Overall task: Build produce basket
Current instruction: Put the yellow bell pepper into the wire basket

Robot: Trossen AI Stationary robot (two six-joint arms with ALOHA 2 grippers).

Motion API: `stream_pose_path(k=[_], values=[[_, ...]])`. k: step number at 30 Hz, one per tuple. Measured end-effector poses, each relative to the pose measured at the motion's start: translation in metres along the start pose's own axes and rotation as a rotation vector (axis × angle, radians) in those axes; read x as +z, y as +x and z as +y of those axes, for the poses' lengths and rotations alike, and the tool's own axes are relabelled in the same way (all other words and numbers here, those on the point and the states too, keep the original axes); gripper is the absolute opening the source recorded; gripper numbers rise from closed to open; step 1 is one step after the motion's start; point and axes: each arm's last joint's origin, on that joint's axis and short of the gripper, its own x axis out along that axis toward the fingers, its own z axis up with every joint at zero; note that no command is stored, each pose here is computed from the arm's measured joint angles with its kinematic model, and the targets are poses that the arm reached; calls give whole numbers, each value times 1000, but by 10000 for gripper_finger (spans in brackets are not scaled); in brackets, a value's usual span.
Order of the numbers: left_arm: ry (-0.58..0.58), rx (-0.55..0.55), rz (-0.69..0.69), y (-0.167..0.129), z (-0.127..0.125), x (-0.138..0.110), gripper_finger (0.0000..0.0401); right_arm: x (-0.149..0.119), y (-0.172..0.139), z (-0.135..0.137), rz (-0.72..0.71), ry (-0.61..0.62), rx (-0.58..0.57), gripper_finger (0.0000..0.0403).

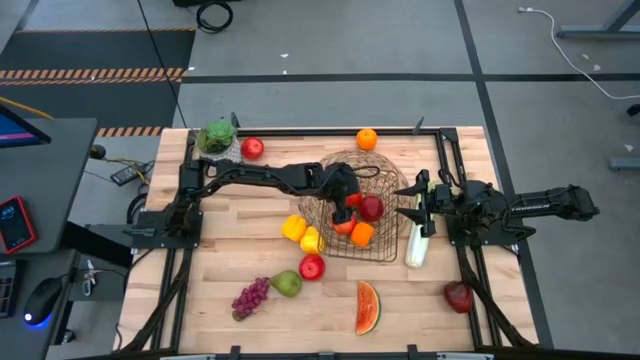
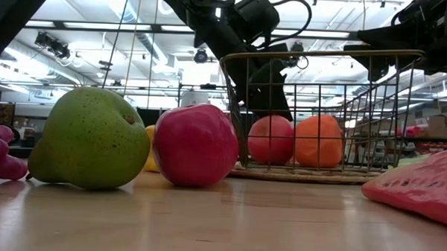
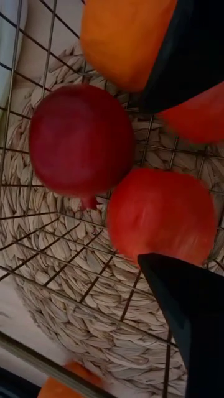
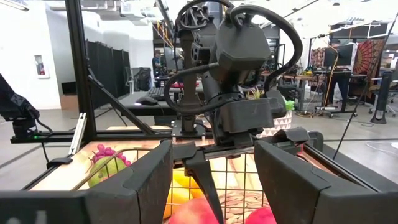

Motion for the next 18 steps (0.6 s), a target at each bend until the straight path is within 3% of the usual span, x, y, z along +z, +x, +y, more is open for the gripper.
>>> stream_pose_path(k=[8,14,18], values=[[-3,6,-93,-38,4,20,396,0,0,0,0,0,0,231],[64,22,-186,-99,11,39,396,0,0,0,0,0,0,231],[91,84,-166,-133,25,39,396,0,0,0,0,0,0,231]])
